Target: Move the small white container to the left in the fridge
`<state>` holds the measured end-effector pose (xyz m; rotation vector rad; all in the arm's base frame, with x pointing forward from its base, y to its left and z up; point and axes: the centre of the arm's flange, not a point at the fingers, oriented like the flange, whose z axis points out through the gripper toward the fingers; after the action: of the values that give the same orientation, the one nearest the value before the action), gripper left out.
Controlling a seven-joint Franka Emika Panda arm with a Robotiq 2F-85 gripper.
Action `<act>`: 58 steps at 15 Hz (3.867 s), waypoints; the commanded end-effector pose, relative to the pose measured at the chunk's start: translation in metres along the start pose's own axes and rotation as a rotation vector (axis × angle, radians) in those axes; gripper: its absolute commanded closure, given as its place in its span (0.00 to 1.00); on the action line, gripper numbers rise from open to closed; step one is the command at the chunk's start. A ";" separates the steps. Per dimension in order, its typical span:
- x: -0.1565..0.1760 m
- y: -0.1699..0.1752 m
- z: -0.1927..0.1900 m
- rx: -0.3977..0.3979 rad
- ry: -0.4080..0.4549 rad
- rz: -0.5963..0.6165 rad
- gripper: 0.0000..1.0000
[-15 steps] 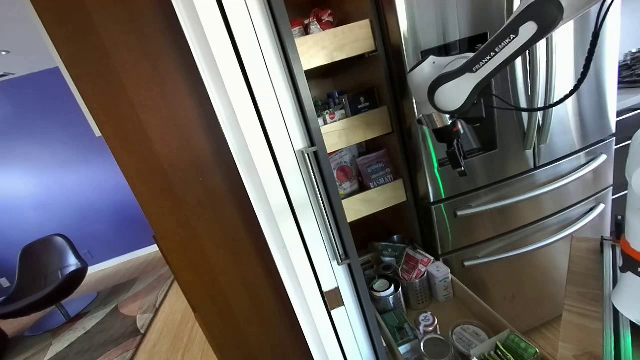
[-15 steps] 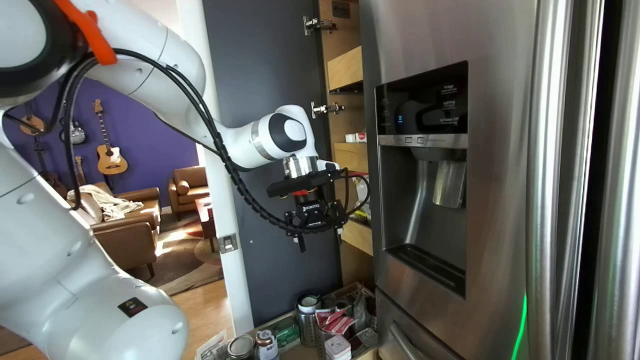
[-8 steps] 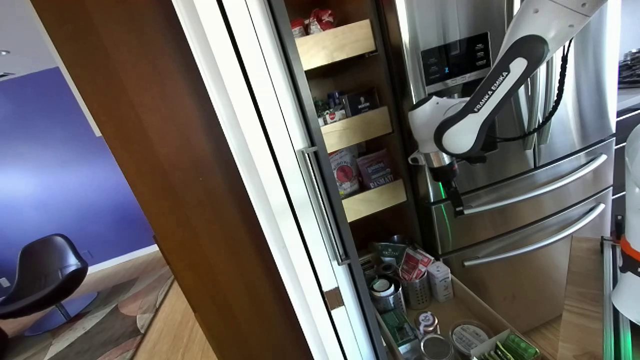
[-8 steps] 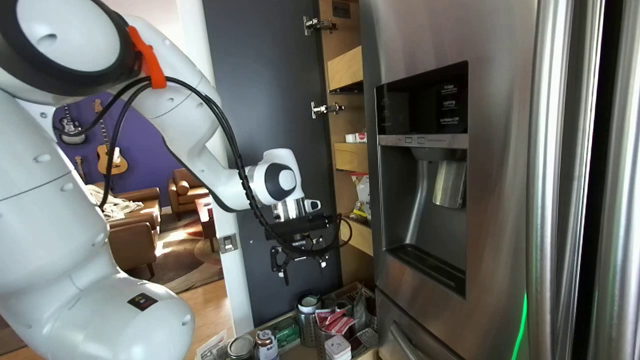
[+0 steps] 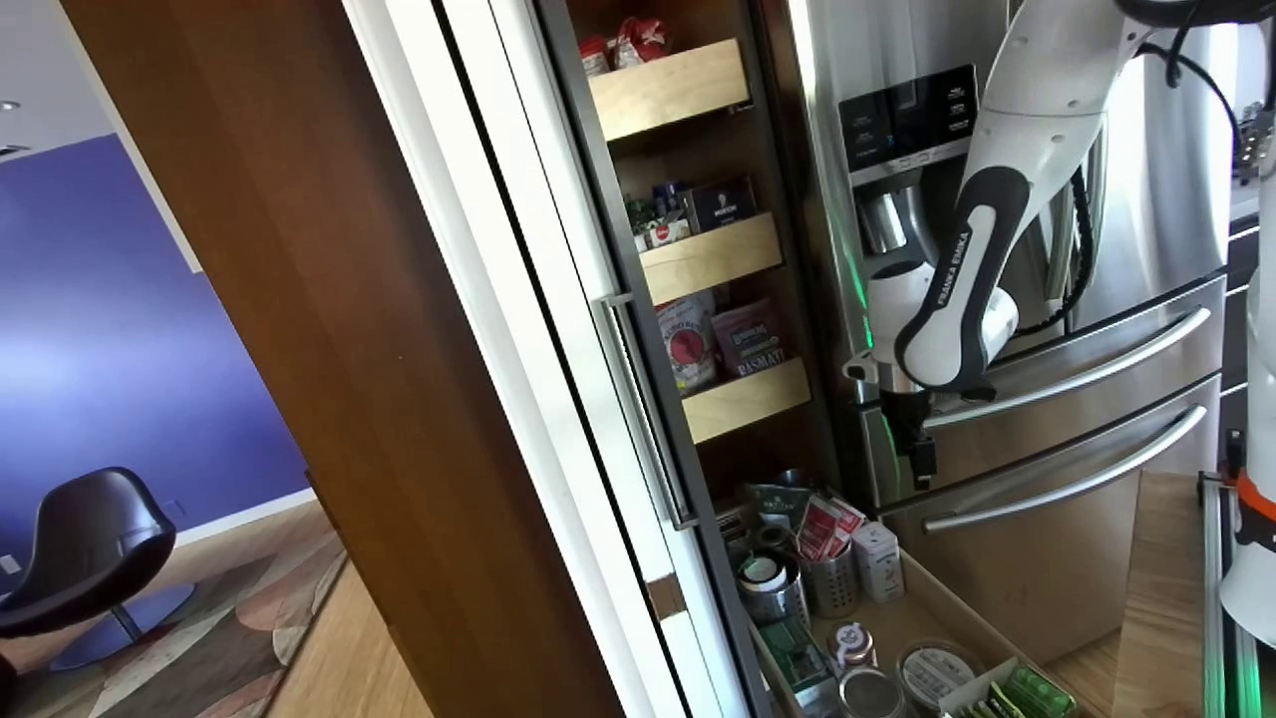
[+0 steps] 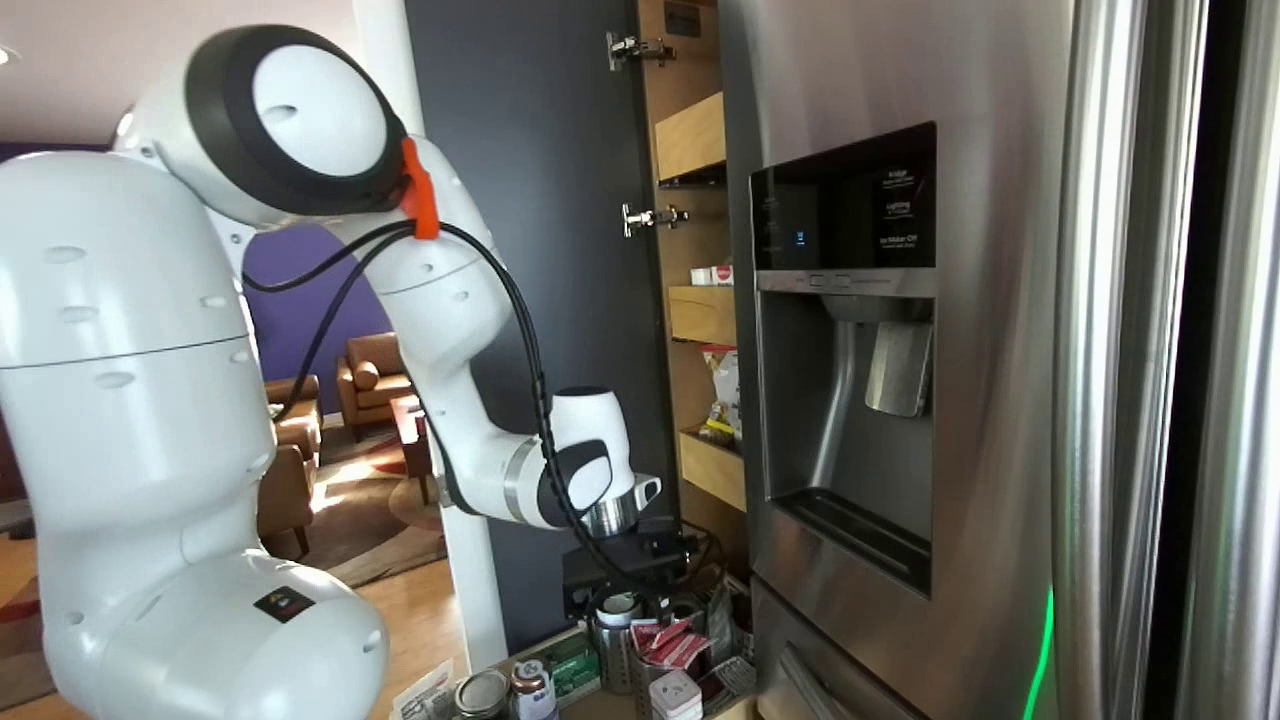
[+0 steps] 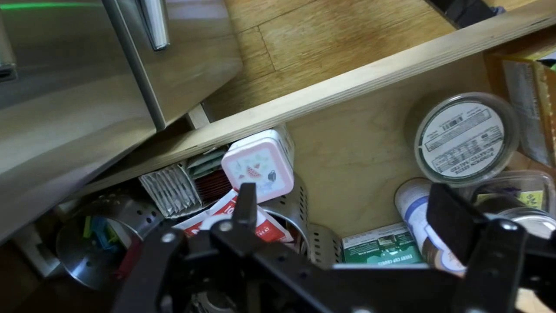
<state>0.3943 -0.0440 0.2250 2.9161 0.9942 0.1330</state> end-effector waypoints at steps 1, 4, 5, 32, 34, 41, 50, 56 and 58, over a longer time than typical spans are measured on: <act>-0.002 0.001 0.010 0.004 -0.006 -0.004 0.00; 0.004 0.002 0.007 -0.003 0.003 -0.006 0.00; 0.005 0.003 0.004 -0.006 0.007 -0.007 0.00; 0.035 0.071 0.157 0.073 -0.057 -0.244 0.00; 0.040 0.071 0.162 0.073 -0.045 -0.260 0.00; 0.046 0.069 0.177 0.061 -0.007 -0.297 0.00; 0.049 0.066 0.194 0.030 0.041 -0.326 0.00; 0.050 0.059 0.185 0.052 0.034 -0.280 0.50; 0.050 0.054 0.181 0.074 0.022 -0.234 0.50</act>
<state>0.4897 -0.0631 0.0510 2.7737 1.4169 0.1485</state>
